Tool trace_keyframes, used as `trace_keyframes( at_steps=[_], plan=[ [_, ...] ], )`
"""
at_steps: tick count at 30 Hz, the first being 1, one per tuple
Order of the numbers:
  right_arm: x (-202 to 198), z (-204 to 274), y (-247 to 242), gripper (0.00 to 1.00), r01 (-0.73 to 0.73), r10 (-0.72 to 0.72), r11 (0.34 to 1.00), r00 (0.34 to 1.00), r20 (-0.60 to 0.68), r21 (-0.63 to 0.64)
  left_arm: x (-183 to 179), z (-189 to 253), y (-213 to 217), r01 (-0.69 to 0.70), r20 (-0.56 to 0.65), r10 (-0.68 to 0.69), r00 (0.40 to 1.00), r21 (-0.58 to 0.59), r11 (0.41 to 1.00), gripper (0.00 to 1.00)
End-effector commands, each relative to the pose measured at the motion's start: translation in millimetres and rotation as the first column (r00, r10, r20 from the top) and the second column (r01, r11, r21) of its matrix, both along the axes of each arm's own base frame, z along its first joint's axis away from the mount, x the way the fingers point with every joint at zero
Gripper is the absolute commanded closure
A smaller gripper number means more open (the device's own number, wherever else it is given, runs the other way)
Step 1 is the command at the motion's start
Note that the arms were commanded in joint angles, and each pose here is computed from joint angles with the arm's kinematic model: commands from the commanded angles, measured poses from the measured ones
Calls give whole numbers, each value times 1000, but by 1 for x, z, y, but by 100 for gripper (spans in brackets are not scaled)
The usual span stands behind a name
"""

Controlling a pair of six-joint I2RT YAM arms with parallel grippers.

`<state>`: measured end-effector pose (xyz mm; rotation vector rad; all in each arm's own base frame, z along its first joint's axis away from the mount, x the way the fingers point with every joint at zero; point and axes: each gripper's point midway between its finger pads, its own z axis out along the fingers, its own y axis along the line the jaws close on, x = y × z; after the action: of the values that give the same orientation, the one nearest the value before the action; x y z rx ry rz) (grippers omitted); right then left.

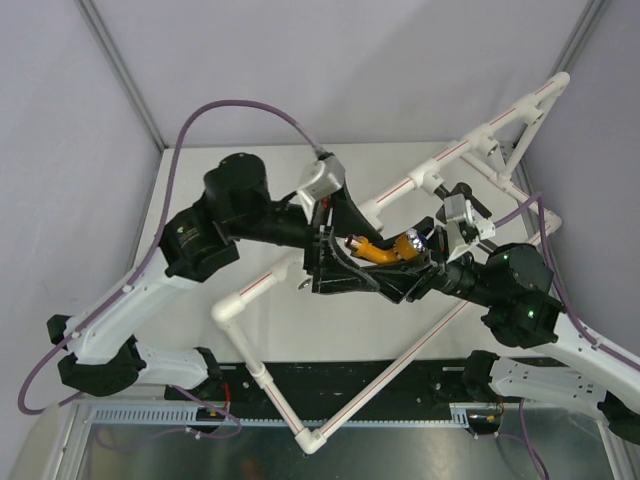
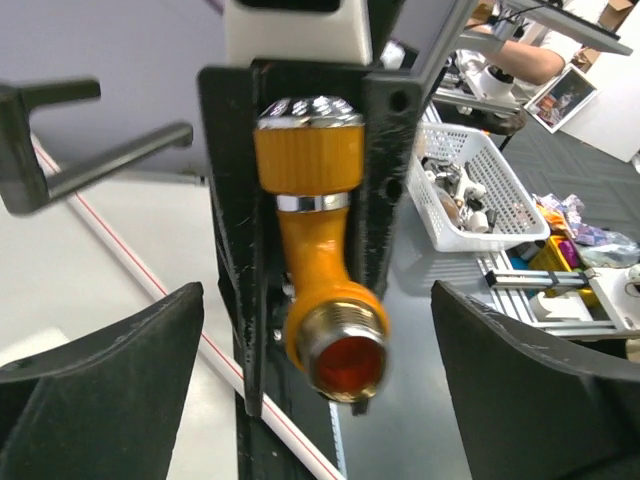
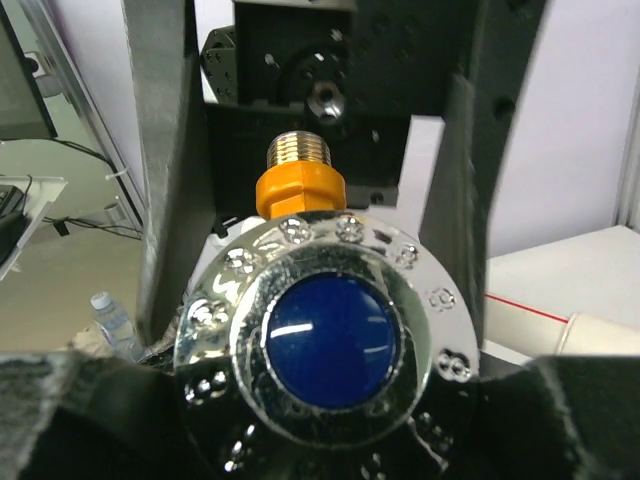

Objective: Install the water faucets
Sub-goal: Adjust the water faucet.

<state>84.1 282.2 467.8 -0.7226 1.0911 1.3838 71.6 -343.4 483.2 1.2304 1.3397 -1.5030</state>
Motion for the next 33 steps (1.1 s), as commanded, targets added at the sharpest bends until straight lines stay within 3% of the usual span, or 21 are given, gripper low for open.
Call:
trace_keyframes(
  at_steps=[1, 9, 14, 19, 23, 26, 33],
  plan=[
    [-1, 24, -11, 100, 30, -33, 998, 998, 45, 60, 0, -10, 0, -4, -28, 5, 1000, 38, 999, 2],
    [-2, 10, -34, 100, 92, -92, 996, 995, 39, 3, 2, 11, 15, -55, 7, 55, 998, -15, 998, 0],
    [-7, -24, -53, 100, 125, -121, 984, 992, 39, -129, 9, 23, 34, -121, 9, 122, 993, -49, 991, 0],
    [13, -68, -75, 100, 262, -272, 918, 962, 7, -297, 36, 0, 46, -226, -72, 225, 972, 6, 974, 0],
    [42, -91, -100, 100, 433, -447, 787, 891, 77, -440, 51, -22, 56, -297, -109, 303, 947, 63, 953, 0],
    [64, -99, -116, 100, 547, -538, 653, 822, 187, -524, 63, -41, 61, -357, -123, 371, 920, 126, 926, 0],
    [99, -94, -138, 100, 761, -592, 355, 632, 499, -543, 84, -79, 60, -420, -151, 470, 870, 273, 865, 0]
  ],
)
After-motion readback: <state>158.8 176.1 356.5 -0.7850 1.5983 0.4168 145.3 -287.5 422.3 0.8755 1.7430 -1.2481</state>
